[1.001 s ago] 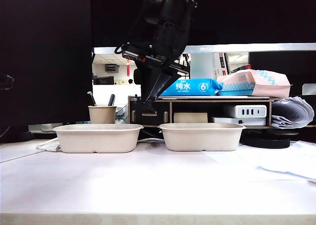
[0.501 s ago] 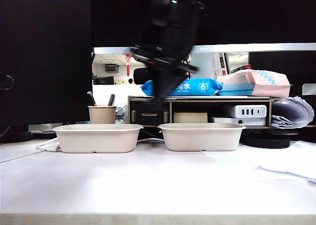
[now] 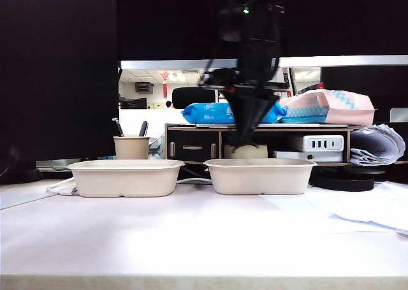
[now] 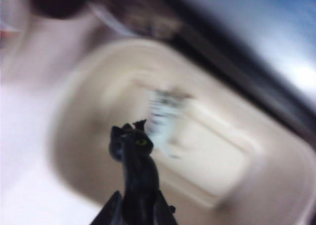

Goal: Put the dolls with similar sizes into the same paper box, while dolls with different sizes go into separate paper boxes.

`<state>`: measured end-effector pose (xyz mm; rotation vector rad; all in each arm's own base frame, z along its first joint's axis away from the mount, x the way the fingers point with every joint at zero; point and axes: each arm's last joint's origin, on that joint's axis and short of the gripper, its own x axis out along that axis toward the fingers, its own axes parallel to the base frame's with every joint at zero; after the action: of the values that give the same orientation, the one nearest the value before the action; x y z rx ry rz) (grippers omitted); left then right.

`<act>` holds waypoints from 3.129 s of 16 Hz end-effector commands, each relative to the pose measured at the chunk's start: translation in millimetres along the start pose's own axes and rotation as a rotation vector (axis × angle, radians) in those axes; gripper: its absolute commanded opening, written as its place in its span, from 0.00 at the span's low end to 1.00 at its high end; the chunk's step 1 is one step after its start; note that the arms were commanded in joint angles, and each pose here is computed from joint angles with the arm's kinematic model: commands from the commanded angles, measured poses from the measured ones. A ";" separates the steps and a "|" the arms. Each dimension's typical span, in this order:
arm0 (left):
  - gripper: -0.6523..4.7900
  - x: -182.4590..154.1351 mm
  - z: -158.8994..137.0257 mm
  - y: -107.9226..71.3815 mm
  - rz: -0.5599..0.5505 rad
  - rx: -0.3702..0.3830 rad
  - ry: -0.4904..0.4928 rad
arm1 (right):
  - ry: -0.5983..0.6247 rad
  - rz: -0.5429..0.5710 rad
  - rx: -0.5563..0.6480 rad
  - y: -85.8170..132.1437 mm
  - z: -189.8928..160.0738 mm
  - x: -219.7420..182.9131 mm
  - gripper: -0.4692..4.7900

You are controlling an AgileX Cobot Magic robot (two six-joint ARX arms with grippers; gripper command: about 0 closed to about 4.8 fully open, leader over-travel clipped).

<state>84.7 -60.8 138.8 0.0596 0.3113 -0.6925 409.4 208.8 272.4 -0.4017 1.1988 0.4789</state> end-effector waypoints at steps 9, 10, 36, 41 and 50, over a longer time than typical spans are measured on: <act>0.11 -14.5 12.7 14.3 0.159 -0.012 -0.197 | -0.193 0.288 -0.044 10.8 1.2 -52.3 0.08; 0.11 -15.4 13.2 17.2 0.188 -0.018 -0.203 | -0.256 0.307 -0.062 14.5 1.2 -69.8 0.08; 0.11 -29.8 9.6 48.3 0.541 -0.095 -0.207 | -1.347 0.084 0.014 43.5 -199.7 -410.4 0.09; 0.11 -29.8 9.6 48.3 0.538 -0.094 -0.207 | -1.378 -0.360 0.243 29.2 -321.4 -400.6 0.09; 0.11 -29.8 9.6 48.3 0.538 -0.094 -0.207 | -1.488 -0.445 0.319 1.9 -369.5 -78.6 0.09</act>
<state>96.3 -6.4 153.5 -0.0213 0.1273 -0.1418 97.3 1.2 232.8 0.0284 -0.2249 0.0806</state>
